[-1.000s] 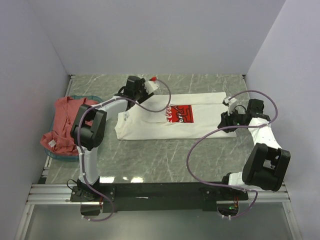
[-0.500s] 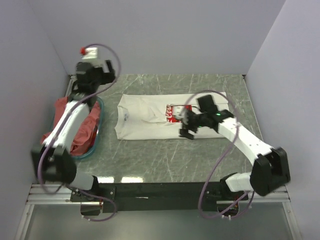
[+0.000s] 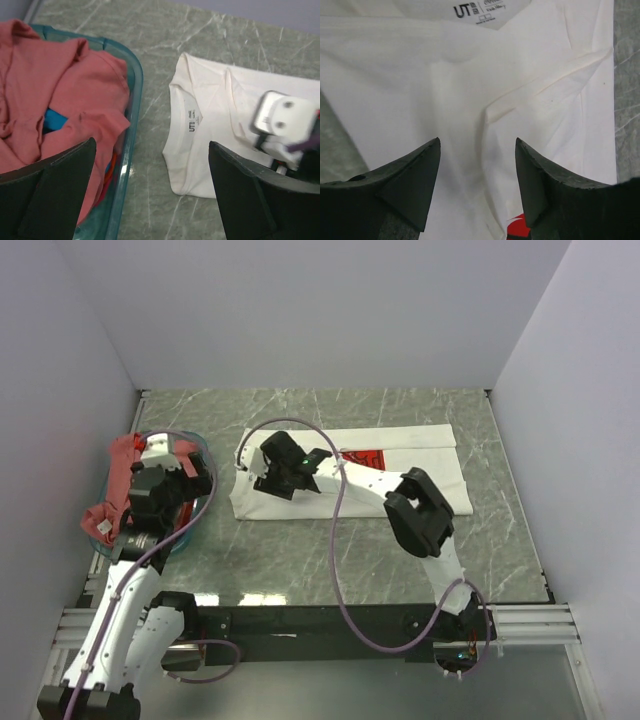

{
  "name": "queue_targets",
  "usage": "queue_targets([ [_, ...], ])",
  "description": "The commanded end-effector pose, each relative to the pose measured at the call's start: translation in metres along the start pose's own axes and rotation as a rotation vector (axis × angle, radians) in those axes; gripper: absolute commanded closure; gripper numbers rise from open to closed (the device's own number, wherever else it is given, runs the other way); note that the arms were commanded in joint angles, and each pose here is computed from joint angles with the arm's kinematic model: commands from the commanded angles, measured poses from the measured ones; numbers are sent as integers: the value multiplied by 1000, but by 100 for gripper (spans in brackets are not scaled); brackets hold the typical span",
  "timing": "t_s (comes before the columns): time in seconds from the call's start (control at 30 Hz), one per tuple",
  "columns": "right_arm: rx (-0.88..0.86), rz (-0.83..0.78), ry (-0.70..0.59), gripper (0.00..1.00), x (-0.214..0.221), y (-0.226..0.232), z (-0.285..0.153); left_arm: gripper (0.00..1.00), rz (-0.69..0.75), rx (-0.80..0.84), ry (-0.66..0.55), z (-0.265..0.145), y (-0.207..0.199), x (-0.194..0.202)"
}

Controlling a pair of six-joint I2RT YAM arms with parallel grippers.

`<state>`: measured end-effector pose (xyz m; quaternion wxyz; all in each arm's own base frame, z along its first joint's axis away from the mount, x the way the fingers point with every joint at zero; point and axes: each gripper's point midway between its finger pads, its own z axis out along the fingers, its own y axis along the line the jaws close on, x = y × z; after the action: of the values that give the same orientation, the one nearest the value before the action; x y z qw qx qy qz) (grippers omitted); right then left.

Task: Fold and stack the t-shirts
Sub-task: Fold the tshirt

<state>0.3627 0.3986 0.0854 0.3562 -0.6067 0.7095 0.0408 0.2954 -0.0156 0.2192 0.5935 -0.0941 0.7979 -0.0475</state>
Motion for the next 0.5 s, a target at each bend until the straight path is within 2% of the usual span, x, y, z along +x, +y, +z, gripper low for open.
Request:
queue_targets([
  [0.0, 151, 59, 40, 32, -8, -33, 0, 1, -17, -12, -130, -12, 1, -34],
  [0.27, 169, 51, 111, 35, 8, -31, 23, 4, -18, 7, -125, -15, -3, -37],
  [0.43, 132, 44, 137, 47, 16, -22, 30, 5, -18, 9, -131, -17, -3, -38],
  [0.47, 129, 45, 142, 53, 17, -21, 30, 5, -18, 10, -131, -16, -4, -38],
])
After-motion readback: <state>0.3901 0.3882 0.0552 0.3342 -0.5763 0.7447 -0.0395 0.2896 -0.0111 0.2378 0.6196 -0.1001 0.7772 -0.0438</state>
